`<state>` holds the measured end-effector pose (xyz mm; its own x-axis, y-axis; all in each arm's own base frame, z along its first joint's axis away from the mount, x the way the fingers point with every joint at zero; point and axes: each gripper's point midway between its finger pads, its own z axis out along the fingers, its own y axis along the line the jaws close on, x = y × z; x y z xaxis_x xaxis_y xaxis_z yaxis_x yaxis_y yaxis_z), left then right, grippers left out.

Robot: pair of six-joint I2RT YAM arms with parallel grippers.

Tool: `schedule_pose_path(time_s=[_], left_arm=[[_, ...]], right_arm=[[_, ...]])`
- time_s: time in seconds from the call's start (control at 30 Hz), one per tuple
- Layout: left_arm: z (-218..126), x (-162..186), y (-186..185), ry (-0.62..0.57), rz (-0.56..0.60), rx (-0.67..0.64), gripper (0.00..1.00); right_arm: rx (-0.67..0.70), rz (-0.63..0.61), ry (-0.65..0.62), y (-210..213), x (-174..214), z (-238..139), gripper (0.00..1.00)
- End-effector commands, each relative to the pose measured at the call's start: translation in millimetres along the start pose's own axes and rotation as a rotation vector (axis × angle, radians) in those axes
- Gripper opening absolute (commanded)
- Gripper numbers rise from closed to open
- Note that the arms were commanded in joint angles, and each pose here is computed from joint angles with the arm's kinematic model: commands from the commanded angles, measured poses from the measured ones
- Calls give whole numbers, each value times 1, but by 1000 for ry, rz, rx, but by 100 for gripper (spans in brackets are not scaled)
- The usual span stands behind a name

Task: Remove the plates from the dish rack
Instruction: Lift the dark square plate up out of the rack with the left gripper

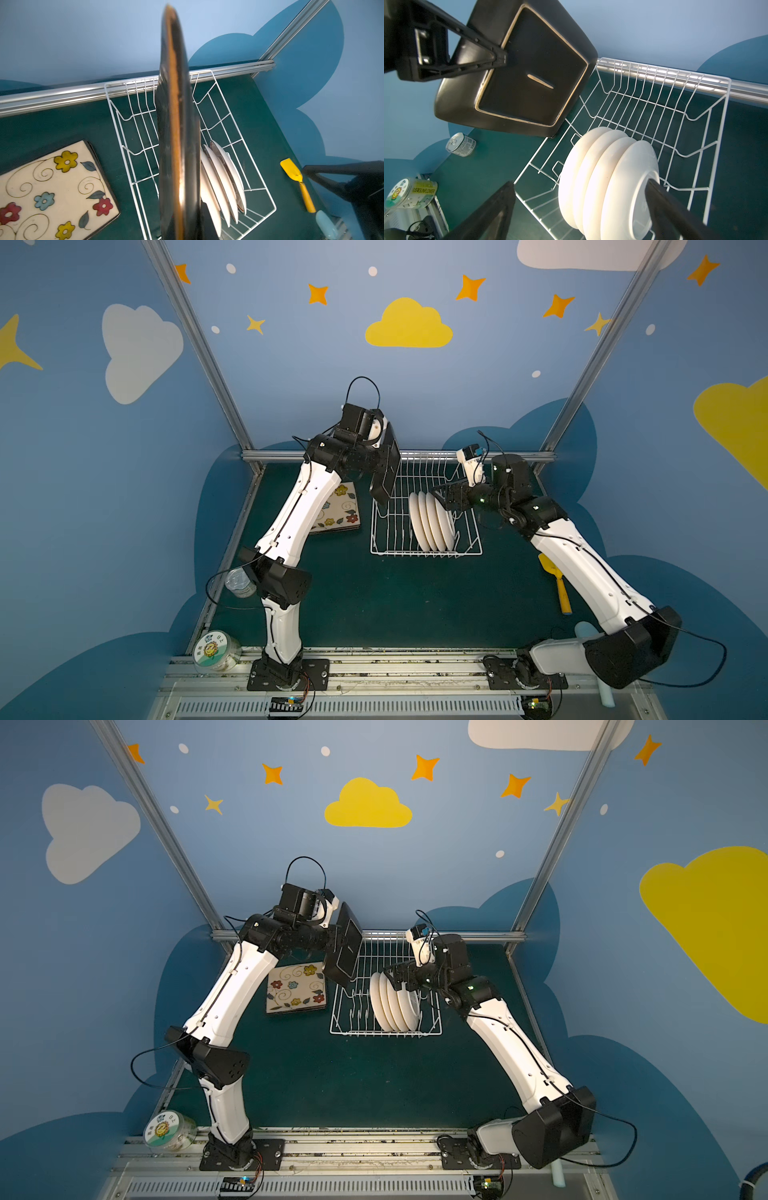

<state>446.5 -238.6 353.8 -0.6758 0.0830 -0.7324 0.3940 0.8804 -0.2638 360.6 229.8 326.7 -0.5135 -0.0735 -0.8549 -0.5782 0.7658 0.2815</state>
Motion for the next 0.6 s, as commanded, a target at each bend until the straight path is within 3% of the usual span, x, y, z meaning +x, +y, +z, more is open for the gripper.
schedule_pose_path(time_s=[0.0,0.33,0.57], left_arm=[[-48,-52,-14,-243,177,1,3],[-77,-60,-14,-496,395,-42,3],[-87,-51,-17,-533,582,-91,3]], right_arm=[[-30,84,-21,2,-15,-4,97],[-52,343,-6,-19,-27,-7,97],[-50,527,31,-36,-24,0,97]])
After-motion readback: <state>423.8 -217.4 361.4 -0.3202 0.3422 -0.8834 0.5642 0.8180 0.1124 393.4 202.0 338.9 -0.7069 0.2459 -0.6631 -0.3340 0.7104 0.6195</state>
